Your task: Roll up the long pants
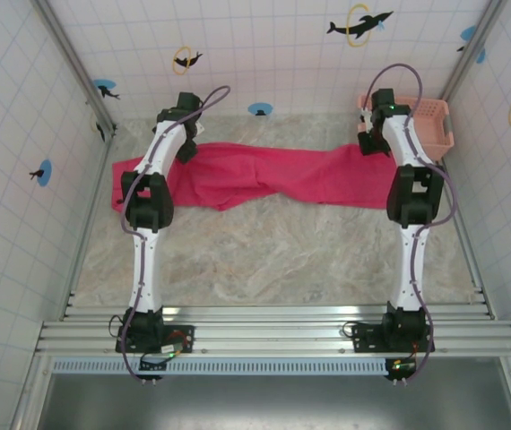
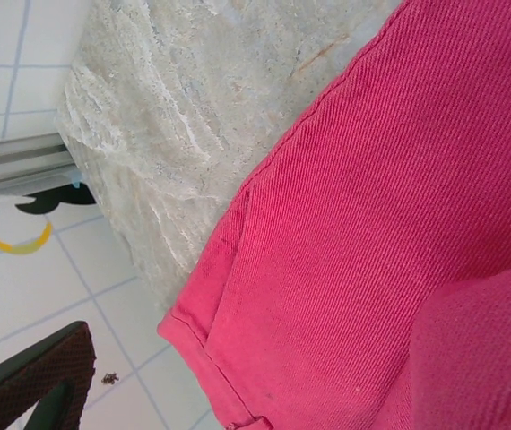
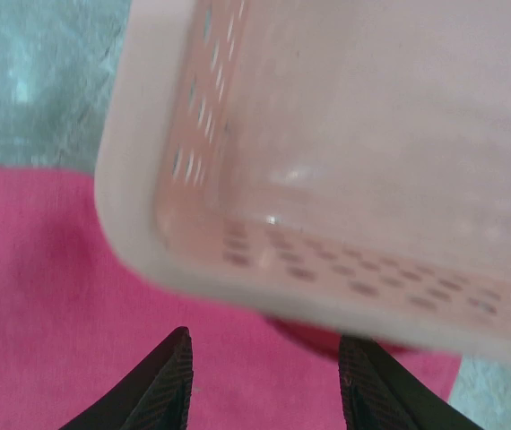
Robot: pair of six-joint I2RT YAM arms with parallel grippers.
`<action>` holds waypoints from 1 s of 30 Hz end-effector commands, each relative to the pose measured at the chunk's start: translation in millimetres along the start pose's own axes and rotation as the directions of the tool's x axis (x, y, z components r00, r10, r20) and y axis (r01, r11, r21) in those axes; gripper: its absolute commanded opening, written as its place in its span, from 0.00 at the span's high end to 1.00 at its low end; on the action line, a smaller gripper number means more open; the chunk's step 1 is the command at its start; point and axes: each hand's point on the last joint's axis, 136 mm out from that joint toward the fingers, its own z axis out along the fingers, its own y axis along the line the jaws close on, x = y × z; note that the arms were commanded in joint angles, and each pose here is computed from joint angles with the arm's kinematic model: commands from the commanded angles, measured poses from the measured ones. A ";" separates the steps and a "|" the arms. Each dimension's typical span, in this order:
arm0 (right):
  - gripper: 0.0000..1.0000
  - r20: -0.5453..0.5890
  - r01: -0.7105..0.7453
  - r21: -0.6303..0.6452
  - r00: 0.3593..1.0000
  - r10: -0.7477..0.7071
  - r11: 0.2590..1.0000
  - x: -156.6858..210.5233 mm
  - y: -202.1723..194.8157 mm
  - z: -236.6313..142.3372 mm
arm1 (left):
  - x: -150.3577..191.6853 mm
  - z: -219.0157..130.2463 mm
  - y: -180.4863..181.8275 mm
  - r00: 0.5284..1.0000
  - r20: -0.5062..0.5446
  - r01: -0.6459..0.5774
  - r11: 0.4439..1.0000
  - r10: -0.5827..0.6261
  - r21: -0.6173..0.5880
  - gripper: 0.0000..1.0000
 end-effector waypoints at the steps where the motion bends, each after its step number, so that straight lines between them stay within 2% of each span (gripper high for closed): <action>1: 0.52 0.168 -0.005 0.038 0.986 -0.001 0.999 -26.8 -3.4 -88.7 | -7.0 -35.6 37.5 0.995 0.088 0.040 0.998 -0.035 -0.058 0.02; 5: 0.52 0.173 0.047 0.023 0.984 -0.050 0.999 -7.7 28.3 -128.7 | -6.1 -61.2 34.7 0.986 0.151 0.063 0.998 -0.065 0.019 0.03; 7: 0.50 0.175 0.086 0.000 0.981 -0.084 0.996 4.8 56.6 -140.9 | -2.2 -75.2 26.7 0.981 0.180 0.050 0.995 -0.064 0.082 0.02; 9: 0.50 0.184 0.126 -0.039 0.976 -0.117 0.991 17.7 92.7 -149.6 | 1.5 -77.5 1.3 0.977 0.210 -0.012 0.982 -0.028 0.187 0.02; 11: 0.50 0.194 0.164 -0.111 0.971 -0.141 0.980 29.6 136.0 -149.1 | 10.0 -75.7 -8.8 0.980 0.199 -0.023 0.979 -0.018 0.203 0.02; 15: 0.50 0.229 0.228 -0.259 0.959 -0.169 0.939 40.3 229.7 -131.4 | 25.3 -65.3 -24.3 0.988 0.153 -0.034 0.976 0.000 0.216 0.02; 21: 0.51 0.175 0.244 -0.423 0.967 -0.186 0.872 35.7 325.8 -78.2 | 39.2 -57.8 -16.5 0.997 0.066 0.025 0.987 -0.036 0.161 0.02; 26: 0.52 0.134 0.239 -0.456 0.971 -0.200 0.857 25.8 355.7 -36.5 | 78.6 -77.6 -9.8 0.998 0.015 0.055 0.996 -0.056 0.071 0.02; 28: 0.52 0.133 0.233 -0.465 0.972 -0.193 0.854 21.3 357.8 -27.5 | 97.7 -91.5 -15.0 0.997 0.054 0.050 0.998 -0.053 0.045 0.02; 30: 0.52 0.127 0.220 -0.480 0.975 -0.180 0.849 18.0 358.0 -18.1 | 111.4 -113.2 -20.7 0.988 0.138 0.067 0.998 -0.069 0.018 0.03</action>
